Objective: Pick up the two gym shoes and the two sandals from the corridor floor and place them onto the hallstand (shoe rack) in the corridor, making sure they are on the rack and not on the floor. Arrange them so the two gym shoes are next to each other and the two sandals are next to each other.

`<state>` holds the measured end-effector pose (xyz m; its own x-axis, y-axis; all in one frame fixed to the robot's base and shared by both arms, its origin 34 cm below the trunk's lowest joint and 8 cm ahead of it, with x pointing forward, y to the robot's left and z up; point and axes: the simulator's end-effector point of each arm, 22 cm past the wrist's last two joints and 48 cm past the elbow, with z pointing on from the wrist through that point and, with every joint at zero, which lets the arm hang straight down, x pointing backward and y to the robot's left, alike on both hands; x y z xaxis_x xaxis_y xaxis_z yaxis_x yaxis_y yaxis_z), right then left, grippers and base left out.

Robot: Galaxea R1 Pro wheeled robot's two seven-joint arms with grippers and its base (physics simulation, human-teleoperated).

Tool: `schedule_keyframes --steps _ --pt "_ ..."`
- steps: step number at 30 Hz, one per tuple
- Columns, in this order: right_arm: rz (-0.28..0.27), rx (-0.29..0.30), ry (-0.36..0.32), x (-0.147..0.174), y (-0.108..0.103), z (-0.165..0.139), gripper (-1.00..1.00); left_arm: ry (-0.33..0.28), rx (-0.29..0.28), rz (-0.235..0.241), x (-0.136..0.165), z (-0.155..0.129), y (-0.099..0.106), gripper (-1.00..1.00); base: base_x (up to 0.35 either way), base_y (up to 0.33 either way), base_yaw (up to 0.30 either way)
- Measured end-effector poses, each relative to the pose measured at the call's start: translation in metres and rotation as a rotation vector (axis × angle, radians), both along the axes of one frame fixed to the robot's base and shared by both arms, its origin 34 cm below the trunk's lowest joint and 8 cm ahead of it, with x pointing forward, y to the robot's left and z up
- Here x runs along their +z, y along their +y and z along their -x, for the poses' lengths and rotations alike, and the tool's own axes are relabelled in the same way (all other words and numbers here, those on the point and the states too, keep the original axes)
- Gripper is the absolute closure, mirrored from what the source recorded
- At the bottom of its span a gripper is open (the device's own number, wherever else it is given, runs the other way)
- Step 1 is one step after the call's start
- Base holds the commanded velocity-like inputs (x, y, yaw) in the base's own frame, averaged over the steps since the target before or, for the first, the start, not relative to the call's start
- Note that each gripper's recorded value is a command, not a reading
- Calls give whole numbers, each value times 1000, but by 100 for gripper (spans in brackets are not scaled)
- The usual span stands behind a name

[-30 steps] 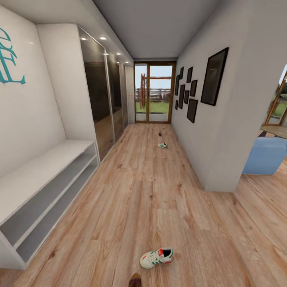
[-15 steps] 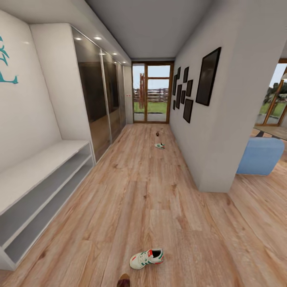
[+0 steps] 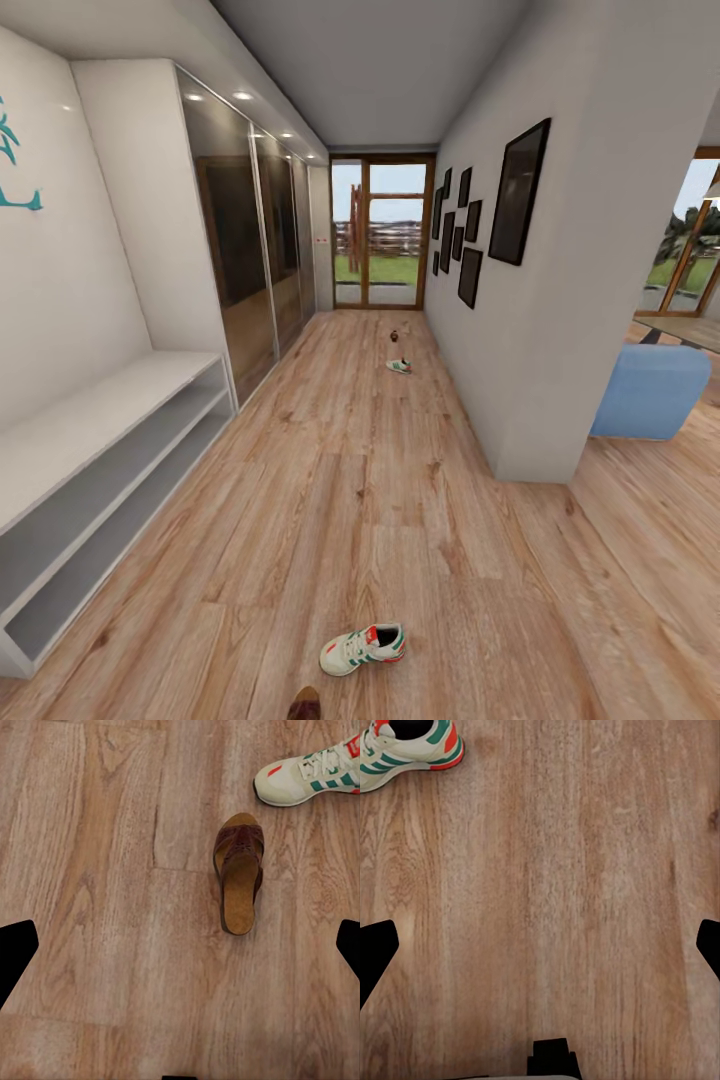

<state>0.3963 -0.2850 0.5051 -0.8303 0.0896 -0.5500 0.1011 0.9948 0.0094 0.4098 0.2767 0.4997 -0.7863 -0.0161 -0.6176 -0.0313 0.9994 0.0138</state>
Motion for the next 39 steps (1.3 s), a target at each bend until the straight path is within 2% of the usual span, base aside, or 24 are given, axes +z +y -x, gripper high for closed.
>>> schedule_keyframes --steps 22,30,39 --pt "0 0 -1 0 0 0 -100 0 0 0 0 0 0 -100 107 -59 0" --pt "0 0 0 0 0 0 -100 1 0 0 0 1 0 -100 1 -5 0" --pt "0 0 0 0 0 0 -100 2 1 0 0 1 0 -100 -197 0 0"
